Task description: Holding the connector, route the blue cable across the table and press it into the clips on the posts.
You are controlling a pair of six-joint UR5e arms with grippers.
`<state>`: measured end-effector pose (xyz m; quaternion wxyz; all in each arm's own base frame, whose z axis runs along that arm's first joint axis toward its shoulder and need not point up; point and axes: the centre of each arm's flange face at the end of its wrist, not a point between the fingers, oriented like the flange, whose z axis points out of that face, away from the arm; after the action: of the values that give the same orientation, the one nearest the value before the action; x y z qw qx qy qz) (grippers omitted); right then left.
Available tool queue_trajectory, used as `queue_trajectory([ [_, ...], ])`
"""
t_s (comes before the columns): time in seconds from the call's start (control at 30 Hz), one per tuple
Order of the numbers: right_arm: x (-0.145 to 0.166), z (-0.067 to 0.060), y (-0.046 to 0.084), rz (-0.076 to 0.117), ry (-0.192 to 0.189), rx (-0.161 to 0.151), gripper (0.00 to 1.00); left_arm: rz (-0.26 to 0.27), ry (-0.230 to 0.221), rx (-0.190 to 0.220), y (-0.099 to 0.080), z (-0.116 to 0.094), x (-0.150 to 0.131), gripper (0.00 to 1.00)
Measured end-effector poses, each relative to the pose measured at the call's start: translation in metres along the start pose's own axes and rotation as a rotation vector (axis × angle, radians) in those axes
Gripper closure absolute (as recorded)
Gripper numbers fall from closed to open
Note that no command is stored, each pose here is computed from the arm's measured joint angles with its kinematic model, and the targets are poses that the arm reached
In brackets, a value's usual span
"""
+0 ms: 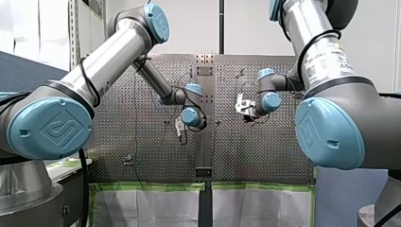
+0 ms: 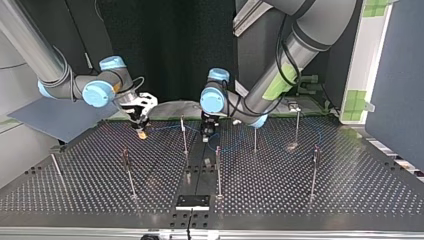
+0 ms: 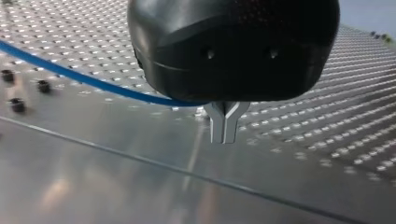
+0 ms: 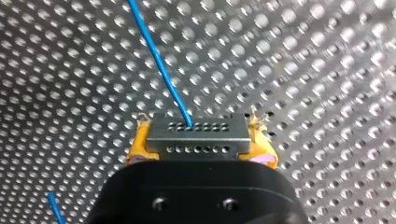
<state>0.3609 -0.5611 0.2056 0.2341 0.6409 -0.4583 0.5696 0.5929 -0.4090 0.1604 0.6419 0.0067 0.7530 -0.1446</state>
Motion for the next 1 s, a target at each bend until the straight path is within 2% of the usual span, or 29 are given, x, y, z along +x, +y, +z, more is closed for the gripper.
queue_trajectory([
  [0.13, 0.003, 0.004, 0.011, 0.004, 0.005, -0.007, 1.00, 0.002, 0.001, -0.003, -0.004, 0.000, -0.003, 1.00],
  [0.17, 0.003, 0.004, 0.012, 0.004, 0.005, -0.008, 1.00, 0.003, 0.004, -0.003, -0.005, -0.001, -0.003, 0.93],
  [0.2, 0.003, 0.004, 0.013, 0.005, 0.004, -0.008, 1.00, 0.006, 0.009, -0.004, -0.006, -0.002, -0.002, 0.93],
  [0.27, 0.002, 0.004, 0.015, 0.006, 0.003, -0.009, 1.00, 0.010, 0.019, -0.007, -0.008, -0.004, -0.001, 0.75],
  [0.3, 0.002, 0.004, 0.015, 0.006, 0.003, -0.009, 1.00, 0.014, 0.027, -0.010, -0.010, -0.006, 0.000, 0.75],
  [0.33, 0.002, 0.004, 0.015, 0.006, 0.003, -0.009, 1.00, 0.017, 0.034, -0.011, -0.011, -0.007, 0.001, 0.53],
  [0.37, 0.002, 0.004, 0.016, 0.006, 0.002, -0.009, 1.00, 0.020, 0.041, -0.011, -0.012, -0.009, 0.002, 0.39],
  [0.4, 0.002, 0.004, 0.016, 0.005, 0.000, -0.009, 1.00, 0.025, 0.051, -0.011, -0.014, -0.011, 0.004, 0.39],
  [0.43, 0.001, 0.004, 0.016, 0.005, -0.001, -0.008, 1.00, 0.028, 0.059, -0.011, -0.015, -0.012, 0.005, 0.22],
  [0.47, 0.001, 0.004, 0.016, 0.004, -0.002, -0.007, 1.00, 0.031, 0.067, -0.011, -0.017, -0.014, 0.006, 0.00],
  [0.7, 0.000, 0.004, 0.016, 0.004, -0.008, 0.000, 1.00, 0.056, 0.118, -0.025, -0.023, -0.025, 0.009, 0.00],
  [1.0, -0.005, 0.004, 0.017, 0.009, -0.016, 0.000, 1.00, 0.072, 0.120, -0.046, -0.031, -0.036, 0.000, 0.00],
])
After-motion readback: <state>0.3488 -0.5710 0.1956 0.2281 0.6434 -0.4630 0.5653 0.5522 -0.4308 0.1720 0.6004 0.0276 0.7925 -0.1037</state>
